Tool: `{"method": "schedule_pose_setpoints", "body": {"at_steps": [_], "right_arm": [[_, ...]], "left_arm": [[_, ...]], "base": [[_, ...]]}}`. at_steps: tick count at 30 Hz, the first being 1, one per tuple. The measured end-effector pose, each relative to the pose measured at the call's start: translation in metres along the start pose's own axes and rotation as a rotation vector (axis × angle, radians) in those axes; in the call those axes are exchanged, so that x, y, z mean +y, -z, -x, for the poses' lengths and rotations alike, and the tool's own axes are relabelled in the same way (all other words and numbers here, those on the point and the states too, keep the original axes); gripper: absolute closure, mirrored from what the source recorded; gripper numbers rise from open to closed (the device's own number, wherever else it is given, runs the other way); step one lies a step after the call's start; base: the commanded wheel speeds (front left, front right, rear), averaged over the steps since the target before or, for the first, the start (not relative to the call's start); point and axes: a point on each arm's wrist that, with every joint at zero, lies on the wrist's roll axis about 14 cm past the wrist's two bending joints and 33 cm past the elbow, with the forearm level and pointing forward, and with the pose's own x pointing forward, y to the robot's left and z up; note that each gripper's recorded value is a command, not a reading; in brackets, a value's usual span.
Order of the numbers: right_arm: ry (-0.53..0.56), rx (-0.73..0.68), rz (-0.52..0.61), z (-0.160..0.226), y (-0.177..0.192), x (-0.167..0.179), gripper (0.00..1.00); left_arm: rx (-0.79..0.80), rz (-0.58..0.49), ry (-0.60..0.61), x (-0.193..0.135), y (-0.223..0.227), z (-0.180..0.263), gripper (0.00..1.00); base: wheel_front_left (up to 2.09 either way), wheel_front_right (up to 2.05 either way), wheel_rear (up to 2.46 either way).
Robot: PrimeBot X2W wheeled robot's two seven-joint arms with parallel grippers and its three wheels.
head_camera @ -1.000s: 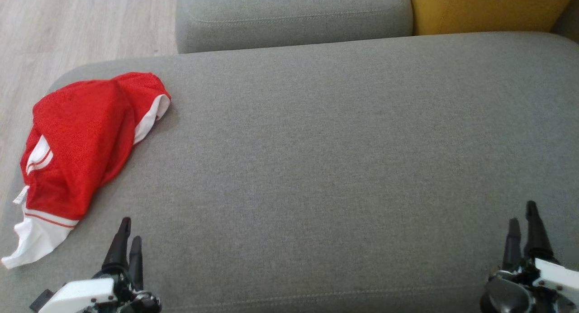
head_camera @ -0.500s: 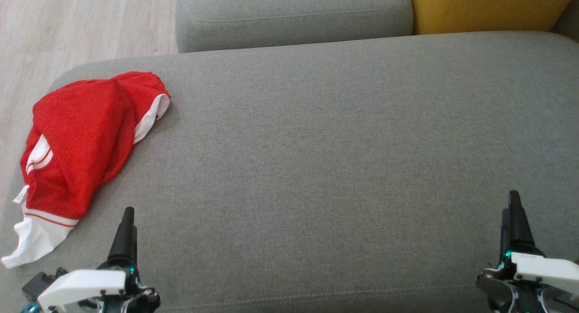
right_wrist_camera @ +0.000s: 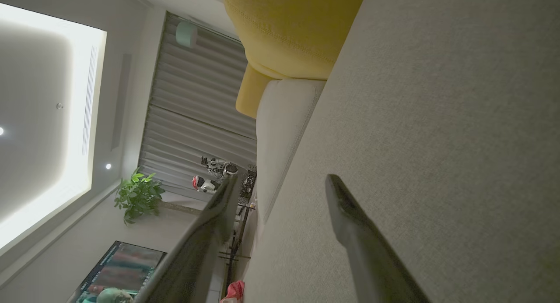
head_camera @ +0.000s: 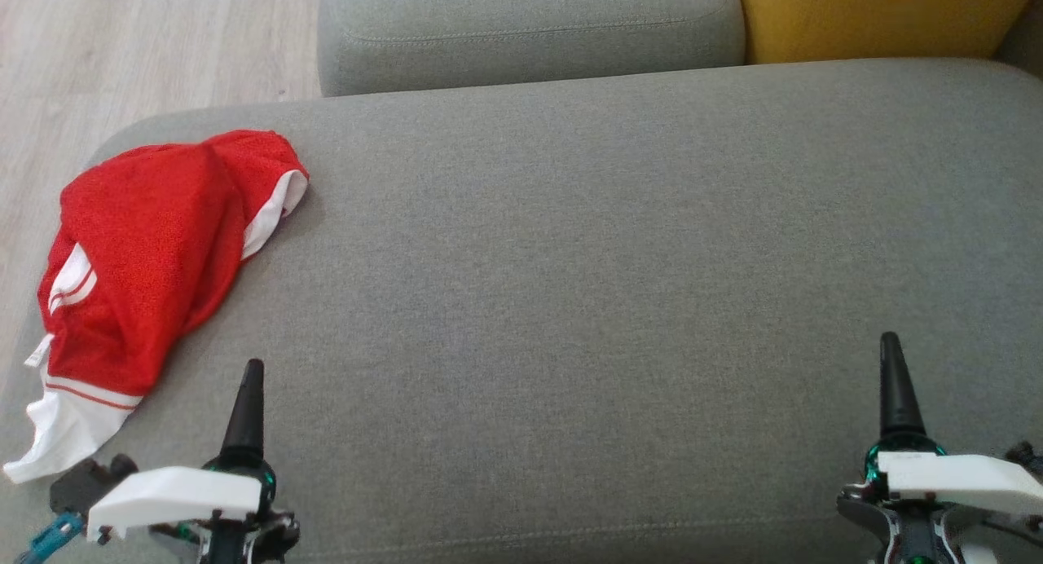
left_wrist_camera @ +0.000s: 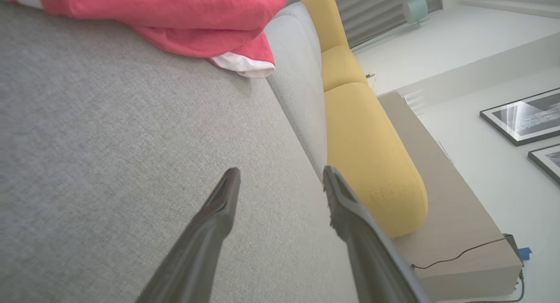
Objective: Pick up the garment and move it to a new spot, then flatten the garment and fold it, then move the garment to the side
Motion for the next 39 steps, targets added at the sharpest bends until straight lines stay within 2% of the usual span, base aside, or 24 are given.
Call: {"method": "schedule_pose_setpoints", "body": {"at_steps": [39], "right_arm": [[-0.143, 0.027, 0.46, 0.001, 0.028, 0.037, 0.0]], "left_arm": [[-0.081, -0.526, 0.099, -0.038, -0.002, 0.006, 0.0]], "base": [[0.0, 0.0, 0.0]]}}
